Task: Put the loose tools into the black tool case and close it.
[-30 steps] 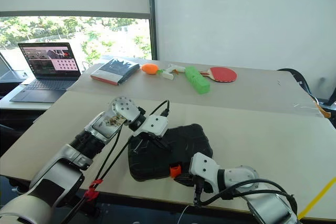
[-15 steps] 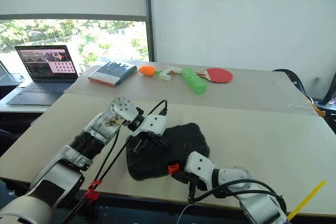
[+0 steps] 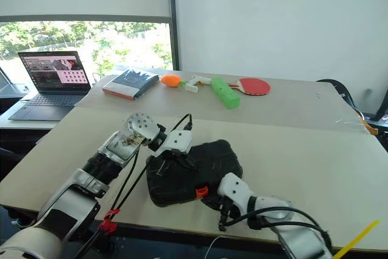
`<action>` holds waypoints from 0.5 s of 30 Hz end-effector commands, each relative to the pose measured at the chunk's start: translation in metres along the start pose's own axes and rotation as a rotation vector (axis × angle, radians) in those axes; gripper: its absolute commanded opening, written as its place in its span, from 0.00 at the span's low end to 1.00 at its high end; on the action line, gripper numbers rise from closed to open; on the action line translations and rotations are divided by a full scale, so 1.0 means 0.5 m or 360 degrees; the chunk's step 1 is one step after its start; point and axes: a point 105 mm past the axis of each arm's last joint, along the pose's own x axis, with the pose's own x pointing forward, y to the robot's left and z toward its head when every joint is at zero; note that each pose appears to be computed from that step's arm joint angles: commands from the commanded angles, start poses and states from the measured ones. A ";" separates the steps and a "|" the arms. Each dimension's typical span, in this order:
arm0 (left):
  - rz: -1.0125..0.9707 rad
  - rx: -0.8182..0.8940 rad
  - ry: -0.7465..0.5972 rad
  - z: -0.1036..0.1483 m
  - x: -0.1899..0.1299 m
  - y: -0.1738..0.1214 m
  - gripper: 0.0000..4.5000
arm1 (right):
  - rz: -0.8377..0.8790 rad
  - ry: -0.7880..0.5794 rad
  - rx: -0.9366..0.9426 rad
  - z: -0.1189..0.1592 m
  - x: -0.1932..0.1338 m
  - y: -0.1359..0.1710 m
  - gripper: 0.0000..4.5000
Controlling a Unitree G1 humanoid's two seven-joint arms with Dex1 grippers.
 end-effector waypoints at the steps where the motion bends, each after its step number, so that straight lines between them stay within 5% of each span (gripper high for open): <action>1: 0.0168 -0.0222 -0.0102 -0.009 -0.075 0.005 0.29 | -0.0025 -0.0082 0.0050 0.048 -0.080 -0.027 0.40; 9: 0.0566 -0.0539 -0.0248 -0.028 -0.282 -0.099 0.88 | -0.0118 -0.0047 0.0137 0.105 -0.250 -0.121 1.00; 10: 0.0608 -0.0576 -0.0255 -0.029 -0.298 -0.110 1.00 | -0.0102 -0.0036 0.0146 0.105 -0.259 -0.124 1.00; 15: 0.0849 -0.0711 -0.0293 -0.038 -0.377 -0.153 1.00 | -0.0084 -0.0020 0.0182 0.104 -0.279 -0.145 1.00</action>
